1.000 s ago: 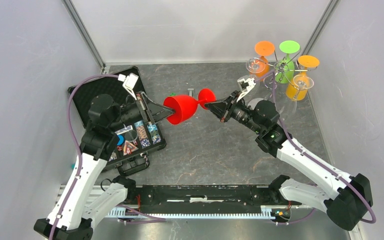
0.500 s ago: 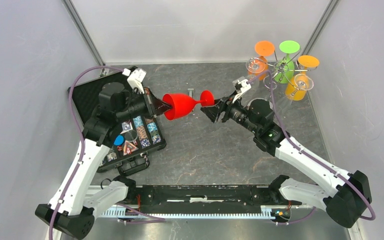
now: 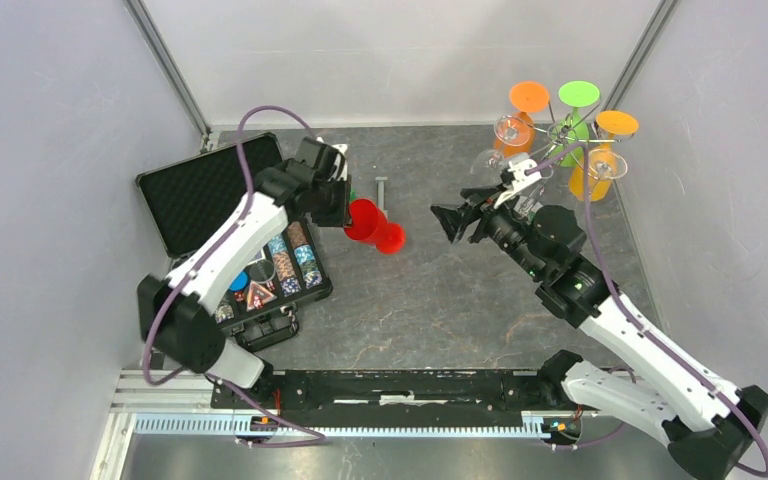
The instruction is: Take the wine glass off the wine glass rack
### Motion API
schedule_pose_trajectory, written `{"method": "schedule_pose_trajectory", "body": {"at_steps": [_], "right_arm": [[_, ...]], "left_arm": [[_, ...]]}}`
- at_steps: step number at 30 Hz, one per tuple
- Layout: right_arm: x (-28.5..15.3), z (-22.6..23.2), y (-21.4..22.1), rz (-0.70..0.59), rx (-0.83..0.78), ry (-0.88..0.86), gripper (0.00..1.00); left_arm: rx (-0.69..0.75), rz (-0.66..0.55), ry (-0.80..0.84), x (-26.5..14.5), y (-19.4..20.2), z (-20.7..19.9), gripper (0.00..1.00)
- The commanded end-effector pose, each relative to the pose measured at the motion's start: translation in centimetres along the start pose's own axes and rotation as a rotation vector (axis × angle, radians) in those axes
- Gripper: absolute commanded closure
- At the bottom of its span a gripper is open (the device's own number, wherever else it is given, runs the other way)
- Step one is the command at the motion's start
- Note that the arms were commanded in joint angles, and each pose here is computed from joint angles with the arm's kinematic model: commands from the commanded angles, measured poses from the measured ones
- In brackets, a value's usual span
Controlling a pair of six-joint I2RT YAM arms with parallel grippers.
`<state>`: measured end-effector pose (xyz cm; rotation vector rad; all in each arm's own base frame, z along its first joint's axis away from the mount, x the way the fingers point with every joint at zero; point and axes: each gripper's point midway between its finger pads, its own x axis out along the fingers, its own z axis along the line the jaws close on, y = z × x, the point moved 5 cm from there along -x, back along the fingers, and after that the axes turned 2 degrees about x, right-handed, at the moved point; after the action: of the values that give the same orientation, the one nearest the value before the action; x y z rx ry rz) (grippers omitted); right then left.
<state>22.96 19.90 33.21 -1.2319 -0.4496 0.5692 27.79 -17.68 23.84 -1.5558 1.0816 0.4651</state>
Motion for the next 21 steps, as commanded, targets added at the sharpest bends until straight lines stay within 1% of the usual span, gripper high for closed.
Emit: {"method": "schedule_pose_trajectory", "body": {"at_steps": [1,2,5,8,10,14,19,21], "right_arm": [[-2.3,-1.2,-2.7,-0.031,-0.083,0.126,0.24],[-2.7,-1.5,-2.9,-0.034,-0.089,0.145,0.24],[-3.8,-2.2,-3.4,-0.041,-0.108,0.203,0.24],[-4.5,-2.8,-3.8,-0.034,-0.126,0.258,0.23],[-4.9,-3.2,-3.9,-0.019,-0.145,0.294,0.23],[-5.6,-4.0,-4.3,0.0,-0.167,0.366,0.23],[-6.0,-4.1,-4.3,0.001,-0.167,0.375,0.23],[-6.0,-4.2,-4.2,0.004,-0.167,0.38,0.23]], "left_arm": [[0.108,0.079,-0.132,0.7,-1.5,1.3,0.98],[0.114,0.102,-0.167,1.0,-1.6,1.7,0.98],[0.145,0.137,-0.195,1.8,-2.3,2.0,0.98],[0.172,0.211,-0.272,2.6,-2.4,2.9,0.98],[0.19,0.256,-0.28,3.2,-2.1,3.1,0.98],[0.189,0.283,-0.331,3.8,-2.4,4.1,0.98],[0.199,0.303,-0.435,4.1,-2.8,5.7,0.98],[0.195,0.3,-0.435,4.2,-2.9,5.8,0.98]]}}
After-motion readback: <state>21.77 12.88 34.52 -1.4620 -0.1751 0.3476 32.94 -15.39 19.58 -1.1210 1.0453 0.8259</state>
